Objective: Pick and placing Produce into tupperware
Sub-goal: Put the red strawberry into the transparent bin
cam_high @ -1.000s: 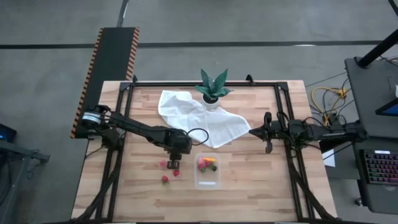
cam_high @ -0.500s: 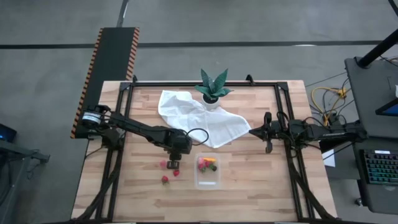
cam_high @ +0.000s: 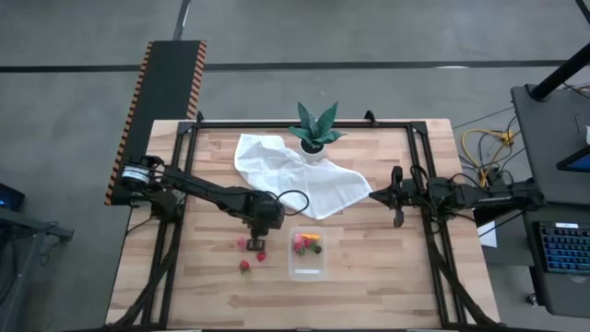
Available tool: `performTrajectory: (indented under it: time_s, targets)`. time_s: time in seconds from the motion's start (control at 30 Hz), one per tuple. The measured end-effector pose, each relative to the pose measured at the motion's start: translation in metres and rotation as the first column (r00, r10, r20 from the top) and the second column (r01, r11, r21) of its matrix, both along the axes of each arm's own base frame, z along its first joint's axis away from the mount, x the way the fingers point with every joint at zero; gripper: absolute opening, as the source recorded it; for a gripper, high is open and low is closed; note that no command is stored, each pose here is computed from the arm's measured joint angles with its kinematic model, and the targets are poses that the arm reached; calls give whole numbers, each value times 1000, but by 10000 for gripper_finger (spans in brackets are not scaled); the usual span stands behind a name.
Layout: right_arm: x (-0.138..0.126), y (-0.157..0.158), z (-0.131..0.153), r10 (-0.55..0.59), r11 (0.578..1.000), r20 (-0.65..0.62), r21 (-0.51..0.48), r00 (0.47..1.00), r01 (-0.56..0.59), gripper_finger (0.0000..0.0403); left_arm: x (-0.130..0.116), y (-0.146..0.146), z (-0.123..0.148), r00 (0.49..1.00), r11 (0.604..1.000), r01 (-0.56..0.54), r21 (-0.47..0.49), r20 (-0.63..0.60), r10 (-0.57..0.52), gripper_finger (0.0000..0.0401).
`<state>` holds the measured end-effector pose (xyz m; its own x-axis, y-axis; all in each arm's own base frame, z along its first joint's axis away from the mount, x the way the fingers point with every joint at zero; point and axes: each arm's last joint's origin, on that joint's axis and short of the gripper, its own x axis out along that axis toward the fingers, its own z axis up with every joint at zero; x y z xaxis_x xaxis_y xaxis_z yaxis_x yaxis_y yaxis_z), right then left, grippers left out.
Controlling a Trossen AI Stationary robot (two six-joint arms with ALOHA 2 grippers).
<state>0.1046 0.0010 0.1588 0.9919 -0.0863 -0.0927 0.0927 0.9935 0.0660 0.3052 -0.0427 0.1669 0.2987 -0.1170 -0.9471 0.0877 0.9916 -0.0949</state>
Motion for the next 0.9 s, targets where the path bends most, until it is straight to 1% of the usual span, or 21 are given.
performTrajectory:
  time_s: [0.1, 0.53, 0.7, 0.9]
  targets:
    - [0, 0, 0, 0, 1000, 0, 0, 1000, 0, 9, 0, 0, 0, 1000, 1000, -15, -22, -8, 15, 2]
    - [0, 0, 0, 0, 1000, 0, 0, 1000, 0, 9, 1, -1, 3, 1000, 1000, -8, -21, -3, 8, 0]
    - [0, 0, 0, 0, 1000, 0, 0, 1000, 0, 9, 4, -1, 8, 1000, 1000, 16, -12, 2, -16, 0]
    - [0, 0, 0, 0, 1000, 0, 0, 1000, 0, 9, 4, 0, 18, 999, 999, 27, 34, -29, -26, 0]
